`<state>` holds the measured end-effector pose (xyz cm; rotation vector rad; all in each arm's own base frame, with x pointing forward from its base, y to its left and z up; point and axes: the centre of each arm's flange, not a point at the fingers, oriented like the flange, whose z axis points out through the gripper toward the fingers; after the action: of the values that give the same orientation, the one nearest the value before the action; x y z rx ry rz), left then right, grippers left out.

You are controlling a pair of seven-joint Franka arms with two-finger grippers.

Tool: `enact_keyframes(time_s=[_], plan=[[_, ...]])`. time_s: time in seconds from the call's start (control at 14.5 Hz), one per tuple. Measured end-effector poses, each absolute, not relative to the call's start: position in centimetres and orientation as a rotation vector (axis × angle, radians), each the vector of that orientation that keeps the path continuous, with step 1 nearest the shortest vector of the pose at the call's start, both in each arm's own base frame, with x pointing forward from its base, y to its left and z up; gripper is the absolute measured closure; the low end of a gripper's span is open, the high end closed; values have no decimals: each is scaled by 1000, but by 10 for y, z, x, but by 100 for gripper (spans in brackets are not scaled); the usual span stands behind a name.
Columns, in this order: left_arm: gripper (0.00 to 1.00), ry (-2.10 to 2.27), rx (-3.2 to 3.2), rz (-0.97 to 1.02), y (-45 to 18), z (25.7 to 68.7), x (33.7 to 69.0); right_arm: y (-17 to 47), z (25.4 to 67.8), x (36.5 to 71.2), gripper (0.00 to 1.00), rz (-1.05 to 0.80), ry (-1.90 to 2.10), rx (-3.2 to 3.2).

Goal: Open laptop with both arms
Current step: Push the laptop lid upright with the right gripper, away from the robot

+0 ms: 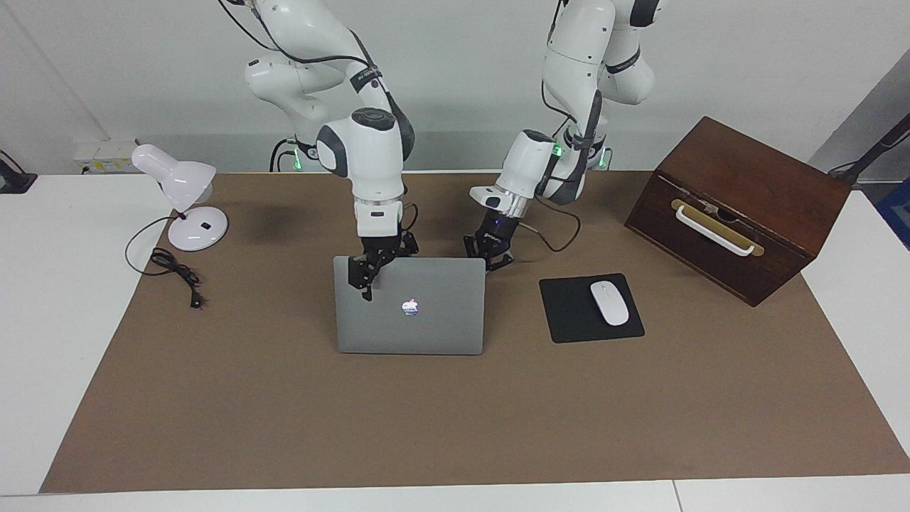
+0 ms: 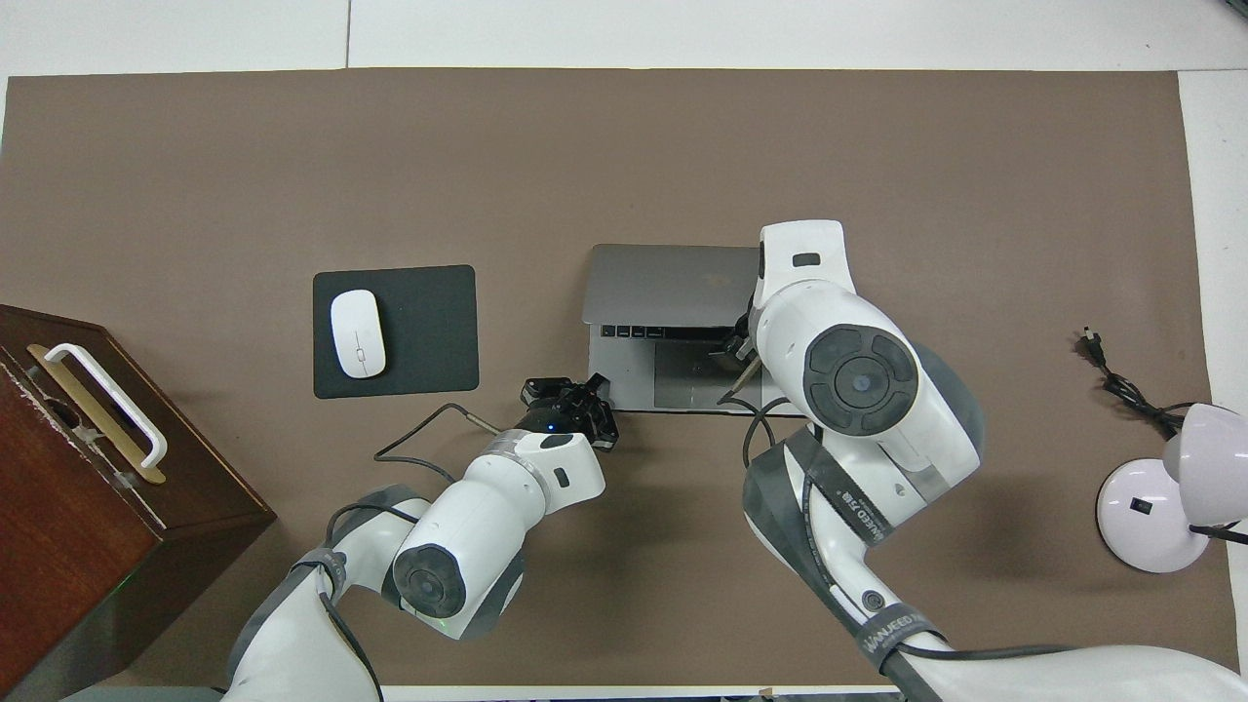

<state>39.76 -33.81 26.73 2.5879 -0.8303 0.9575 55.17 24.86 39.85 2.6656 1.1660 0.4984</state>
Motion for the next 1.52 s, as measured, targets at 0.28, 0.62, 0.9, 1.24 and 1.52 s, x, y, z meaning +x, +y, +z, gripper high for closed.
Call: enact_keyframes(time_s=[0.28, 0.62, 0.9, 1.24, 1.52], plan=[[99, -831, 2588, 958, -338, 267, 398, 237, 417, 577, 0, 534, 1166, 2640], [99, -831, 2588, 958, -338, 267, 398, 221, 432, 599, 0, 551, 1152, 2624], [99, -831, 2588, 958, -338, 267, 398, 219, 440, 612, 0, 571, 1199, 2585], [99, -831, 2588, 958, -338, 267, 398, 206, 457, 637, 0, 618, 1203, 2551], [99, -831, 2588, 958, -338, 267, 398, 206, 458, 642, 0, 626, 1211, 2542]])
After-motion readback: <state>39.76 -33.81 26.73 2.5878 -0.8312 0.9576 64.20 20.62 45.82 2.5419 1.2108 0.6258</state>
